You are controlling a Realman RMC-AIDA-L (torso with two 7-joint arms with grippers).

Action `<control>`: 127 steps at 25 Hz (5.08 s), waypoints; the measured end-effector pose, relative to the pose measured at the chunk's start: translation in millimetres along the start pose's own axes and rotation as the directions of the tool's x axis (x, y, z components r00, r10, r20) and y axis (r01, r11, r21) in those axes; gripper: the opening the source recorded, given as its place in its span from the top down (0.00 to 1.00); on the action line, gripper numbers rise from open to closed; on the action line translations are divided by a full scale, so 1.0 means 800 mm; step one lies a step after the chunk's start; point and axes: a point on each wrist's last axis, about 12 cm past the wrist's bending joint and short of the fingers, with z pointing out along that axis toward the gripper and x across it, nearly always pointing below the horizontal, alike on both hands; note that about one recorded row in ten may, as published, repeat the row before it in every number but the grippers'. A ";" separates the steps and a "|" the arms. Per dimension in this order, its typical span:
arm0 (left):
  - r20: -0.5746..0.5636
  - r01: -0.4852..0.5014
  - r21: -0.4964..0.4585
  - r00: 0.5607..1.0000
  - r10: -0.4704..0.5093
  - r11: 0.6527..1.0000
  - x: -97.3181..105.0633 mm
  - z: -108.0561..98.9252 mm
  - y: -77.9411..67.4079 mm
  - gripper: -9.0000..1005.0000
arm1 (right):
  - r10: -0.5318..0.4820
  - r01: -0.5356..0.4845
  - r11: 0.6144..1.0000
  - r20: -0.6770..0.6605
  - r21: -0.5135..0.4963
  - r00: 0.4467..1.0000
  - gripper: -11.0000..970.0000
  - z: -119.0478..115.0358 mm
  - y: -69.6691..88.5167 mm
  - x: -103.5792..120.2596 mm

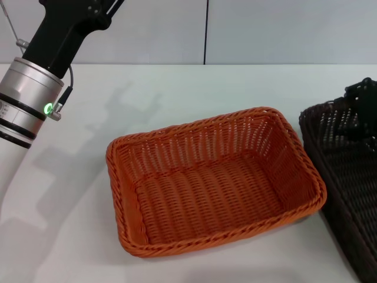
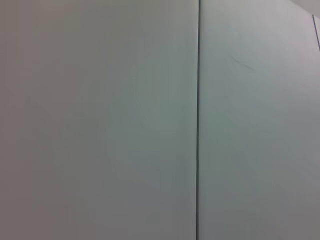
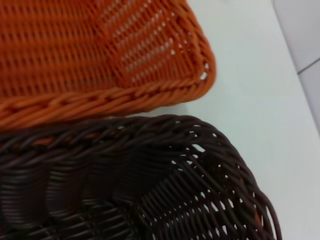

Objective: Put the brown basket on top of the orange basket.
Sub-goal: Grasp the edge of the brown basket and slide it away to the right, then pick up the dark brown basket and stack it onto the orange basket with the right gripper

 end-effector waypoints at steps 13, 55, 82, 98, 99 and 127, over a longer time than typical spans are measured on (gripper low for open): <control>-0.011 -0.005 -0.014 1.000 0.005 1.000 0.002 -0.003 0.005 0.16 | 0.034 -0.029 0.996 0.050 -0.086 0.998 0.48 -0.052 0.020 0.018; -0.019 -0.013 -0.048 1.000 0.013 0.999 0.001 -0.010 0.015 0.16 | 0.175 -0.172 0.982 0.029 -0.081 0.984 0.61 -0.075 0.034 0.022; -0.047 -0.030 -0.064 0.999 0.027 0.997 0.005 0.005 0.019 0.16 | 0.132 -0.132 0.987 -0.005 -0.095 0.991 0.58 -0.043 0.041 0.030; -0.040 -0.033 -0.091 0.999 0.030 0.995 0.003 -0.004 0.027 0.16 | 0.153 -0.148 0.986 0.077 -0.072 0.985 0.64 -0.088 0.036 0.026; -0.038 -0.032 -0.096 0.999 0.029 0.995 0.002 -0.004 0.028 0.16 | 0.160 -0.155 0.986 0.085 -0.060 0.983 0.65 -0.094 0.035 0.028; 0.041 -0.046 -0.124 0.998 0.051 0.991 -0.014 -0.016 0.040 0.16 | 0.079 -0.309 0.832 0.454 0.461 0.888 0.82 -0.212 0.000 0.058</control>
